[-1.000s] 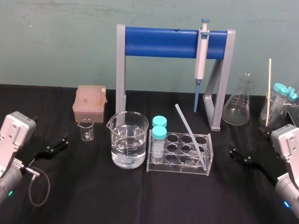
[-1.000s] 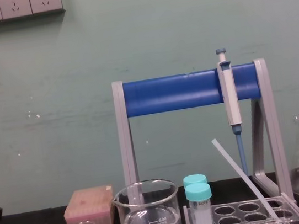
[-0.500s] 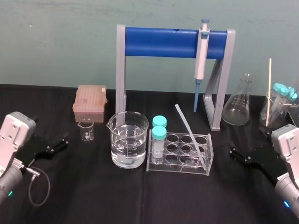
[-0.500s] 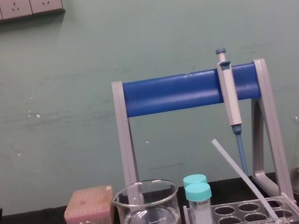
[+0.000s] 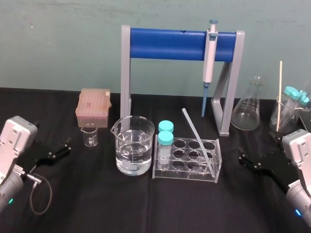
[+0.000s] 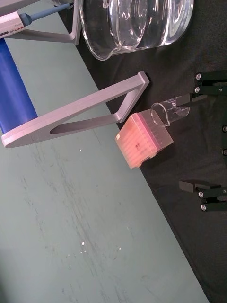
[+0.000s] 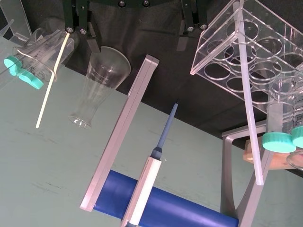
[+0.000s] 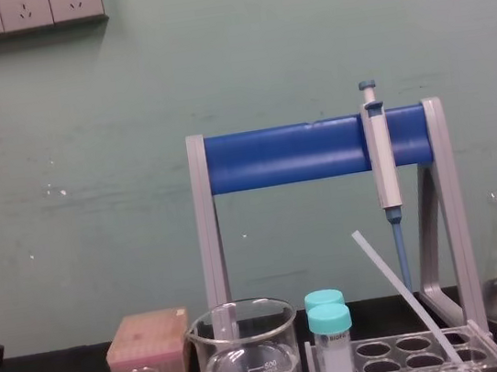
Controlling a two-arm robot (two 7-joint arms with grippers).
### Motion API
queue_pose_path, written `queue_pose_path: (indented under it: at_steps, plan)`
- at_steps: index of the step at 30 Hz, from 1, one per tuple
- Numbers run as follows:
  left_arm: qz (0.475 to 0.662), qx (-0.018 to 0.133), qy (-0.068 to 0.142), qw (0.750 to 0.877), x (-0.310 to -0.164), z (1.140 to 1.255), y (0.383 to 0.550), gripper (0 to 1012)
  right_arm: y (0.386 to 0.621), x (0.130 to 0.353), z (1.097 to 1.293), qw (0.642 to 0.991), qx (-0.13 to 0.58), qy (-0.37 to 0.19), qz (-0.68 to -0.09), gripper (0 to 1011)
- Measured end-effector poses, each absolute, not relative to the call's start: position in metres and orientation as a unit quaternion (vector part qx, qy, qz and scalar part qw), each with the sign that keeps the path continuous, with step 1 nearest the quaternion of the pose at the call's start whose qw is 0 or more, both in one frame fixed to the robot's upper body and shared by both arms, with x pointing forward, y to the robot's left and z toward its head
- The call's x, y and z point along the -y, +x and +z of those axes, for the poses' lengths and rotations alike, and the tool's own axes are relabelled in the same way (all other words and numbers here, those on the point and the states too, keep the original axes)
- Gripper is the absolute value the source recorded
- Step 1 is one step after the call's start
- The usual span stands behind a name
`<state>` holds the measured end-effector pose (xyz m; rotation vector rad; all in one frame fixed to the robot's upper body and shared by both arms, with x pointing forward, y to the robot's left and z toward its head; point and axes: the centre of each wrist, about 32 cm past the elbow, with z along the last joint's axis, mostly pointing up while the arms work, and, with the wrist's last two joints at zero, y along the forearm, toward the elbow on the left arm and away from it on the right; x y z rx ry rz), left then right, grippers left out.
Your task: Pick up the stirring rod with one hand, then place it down.
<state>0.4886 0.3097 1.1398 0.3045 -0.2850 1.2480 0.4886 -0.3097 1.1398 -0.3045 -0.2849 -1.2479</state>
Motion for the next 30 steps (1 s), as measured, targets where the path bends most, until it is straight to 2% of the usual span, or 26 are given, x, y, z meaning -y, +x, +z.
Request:
queue_pose_path:
  at_steps: [30]
  plan:
    - [0.580, 0.132, 0.142, 0.791, -0.3097, 1.1398, 0.4886, 1000, 0.4886, 0.3097, 1.1398, 0.791, 0.132, -0.142, -0.580, 1003]
